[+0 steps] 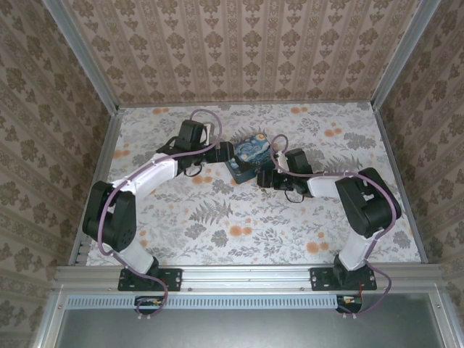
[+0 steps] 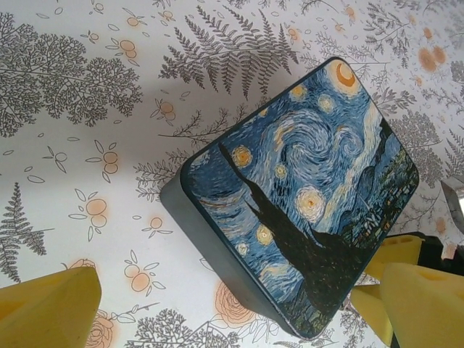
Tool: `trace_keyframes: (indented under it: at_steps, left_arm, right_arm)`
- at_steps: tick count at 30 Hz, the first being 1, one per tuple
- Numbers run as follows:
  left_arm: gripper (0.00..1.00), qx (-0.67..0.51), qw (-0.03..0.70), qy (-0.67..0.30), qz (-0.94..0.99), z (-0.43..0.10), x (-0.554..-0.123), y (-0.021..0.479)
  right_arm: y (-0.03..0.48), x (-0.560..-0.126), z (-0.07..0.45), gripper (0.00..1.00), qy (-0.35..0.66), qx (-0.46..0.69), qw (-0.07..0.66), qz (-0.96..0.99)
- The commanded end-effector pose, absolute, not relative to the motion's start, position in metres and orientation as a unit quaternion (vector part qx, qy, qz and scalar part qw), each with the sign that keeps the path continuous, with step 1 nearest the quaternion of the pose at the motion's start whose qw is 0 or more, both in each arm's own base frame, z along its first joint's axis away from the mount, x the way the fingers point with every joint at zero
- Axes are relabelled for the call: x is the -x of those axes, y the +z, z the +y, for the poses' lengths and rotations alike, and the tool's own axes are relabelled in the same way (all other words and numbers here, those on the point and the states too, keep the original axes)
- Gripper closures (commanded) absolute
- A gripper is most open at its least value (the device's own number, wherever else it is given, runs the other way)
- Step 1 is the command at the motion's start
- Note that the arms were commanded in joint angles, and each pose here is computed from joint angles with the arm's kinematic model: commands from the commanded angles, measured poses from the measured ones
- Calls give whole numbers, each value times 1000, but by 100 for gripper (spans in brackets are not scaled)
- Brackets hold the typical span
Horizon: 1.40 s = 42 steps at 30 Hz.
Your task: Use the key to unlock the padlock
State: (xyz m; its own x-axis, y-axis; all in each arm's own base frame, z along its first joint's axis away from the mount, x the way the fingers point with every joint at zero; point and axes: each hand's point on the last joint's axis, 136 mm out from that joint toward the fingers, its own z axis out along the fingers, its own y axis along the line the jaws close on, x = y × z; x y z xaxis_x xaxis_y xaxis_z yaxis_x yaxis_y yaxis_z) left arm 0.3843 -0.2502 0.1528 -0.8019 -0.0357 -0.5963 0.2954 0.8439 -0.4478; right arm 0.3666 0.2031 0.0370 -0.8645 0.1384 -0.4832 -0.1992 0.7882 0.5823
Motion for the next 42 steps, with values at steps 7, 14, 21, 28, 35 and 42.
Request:
trace_keyframes:
  at_steps: [7, 14, 21, 28, 35, 42]
  left_arm:
    - [0, -87, 315, -259, 909, -257, -391, 160]
    - [0, -118, 301, -195, 926, -259, -388, 148]
    - [0, -130, 271, -158, 940, -263, -386, 126]
    - [0, -134, 255, -147, 946, -266, -387, 109]
    - [0, -136, 245, -142, 949, -268, -387, 99]
    - [0, -136, 241, -140, 951, -268, -387, 95]
  right_arm:
    - [40, -358, 194, 44, 337, -4, 263, 904]
    - [39, -363, 200, 52, 358, -11, 264, 896]
    - [40, -365, 203, 52, 369, -14, 263, 891]
    - [39, -365, 206, 52, 373, -11, 260, 891]
    - [35, -363, 214, 54, 376, -2, 252, 892]
    - [31, -364, 218, 57, 377, -1, 246, 893]
